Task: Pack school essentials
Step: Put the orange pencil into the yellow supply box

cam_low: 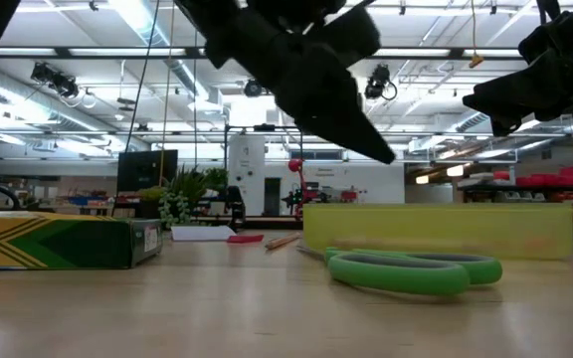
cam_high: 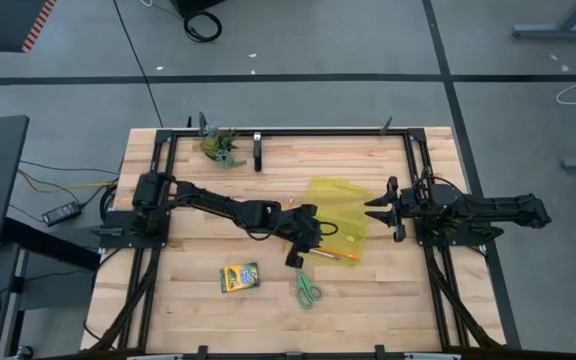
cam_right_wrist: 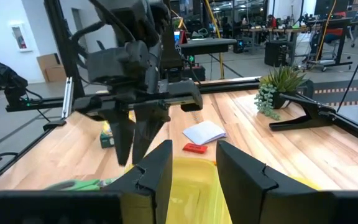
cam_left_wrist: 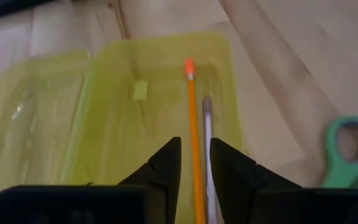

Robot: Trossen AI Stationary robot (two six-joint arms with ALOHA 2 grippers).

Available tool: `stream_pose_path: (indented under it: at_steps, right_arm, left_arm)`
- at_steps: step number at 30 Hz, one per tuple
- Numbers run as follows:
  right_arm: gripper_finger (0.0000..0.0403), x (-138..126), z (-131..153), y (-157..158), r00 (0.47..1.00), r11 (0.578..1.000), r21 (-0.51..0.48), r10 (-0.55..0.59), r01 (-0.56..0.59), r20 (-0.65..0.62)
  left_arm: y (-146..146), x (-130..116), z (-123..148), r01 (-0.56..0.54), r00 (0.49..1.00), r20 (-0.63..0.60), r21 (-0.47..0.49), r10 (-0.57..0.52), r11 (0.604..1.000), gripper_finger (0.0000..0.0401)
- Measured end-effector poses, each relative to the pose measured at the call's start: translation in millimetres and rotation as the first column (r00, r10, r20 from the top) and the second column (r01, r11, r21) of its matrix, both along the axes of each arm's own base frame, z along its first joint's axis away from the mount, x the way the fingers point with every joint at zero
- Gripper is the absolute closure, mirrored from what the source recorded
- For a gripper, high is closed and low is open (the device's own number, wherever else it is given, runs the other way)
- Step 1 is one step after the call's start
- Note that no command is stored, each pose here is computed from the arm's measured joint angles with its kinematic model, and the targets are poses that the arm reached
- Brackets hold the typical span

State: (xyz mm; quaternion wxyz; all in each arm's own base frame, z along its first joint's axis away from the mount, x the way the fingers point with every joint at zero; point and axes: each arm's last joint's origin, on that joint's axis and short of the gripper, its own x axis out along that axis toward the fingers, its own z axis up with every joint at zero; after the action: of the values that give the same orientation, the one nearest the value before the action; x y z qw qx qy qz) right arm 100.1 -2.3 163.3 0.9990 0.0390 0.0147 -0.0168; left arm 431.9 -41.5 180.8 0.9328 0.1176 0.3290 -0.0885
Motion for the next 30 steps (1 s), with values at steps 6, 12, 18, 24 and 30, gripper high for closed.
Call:
stream_pose_path:
  at_steps: [6,12,18,24,30]
  right_arm:
    - [0.0272,0.1,-0.1,0.0,1.0,1.0,0.0,0.0,0.0,-0.001]
    - [0.0272,0.2,-0.2,0.1,1.0,1.0,0.0,0.0,0.0,-0.003]
    - [0.0272,1.2,-1.6,0.0,1.0,1.0,0.0,-0.002,0.002,-0.02]
    - [0.0272,1.5,-2.1,0.0,1.0,1.0,0.0,-0.002,0.002,-0.026]
    - [0.0272,1.9,-2.6,0.0,0.999,1.0,0.0,-0.002,0.002,-0.032]
  left_arm:
    - [18.2,-23.4,-4.9,-0.119,0.993,-0.033,-0.035,0.118,0.992,0.0319]
    - [20.0,-46.3,-19.6,-0.296,0.949,-0.106,0.019,0.297,0.955,0.0319]
    - [20.8,-61.0,-23.8,-0.449,0.886,-0.124,0.005,0.446,0.893,0.0319]
    - [21.0,-65.1,-15.1,-0.524,0.847,-0.114,-0.025,0.519,0.851,0.0318]
    - [41.2,-68.2,-18.2,-0.666,0.743,-0.162,-0.093,0.649,0.74,0.0313]
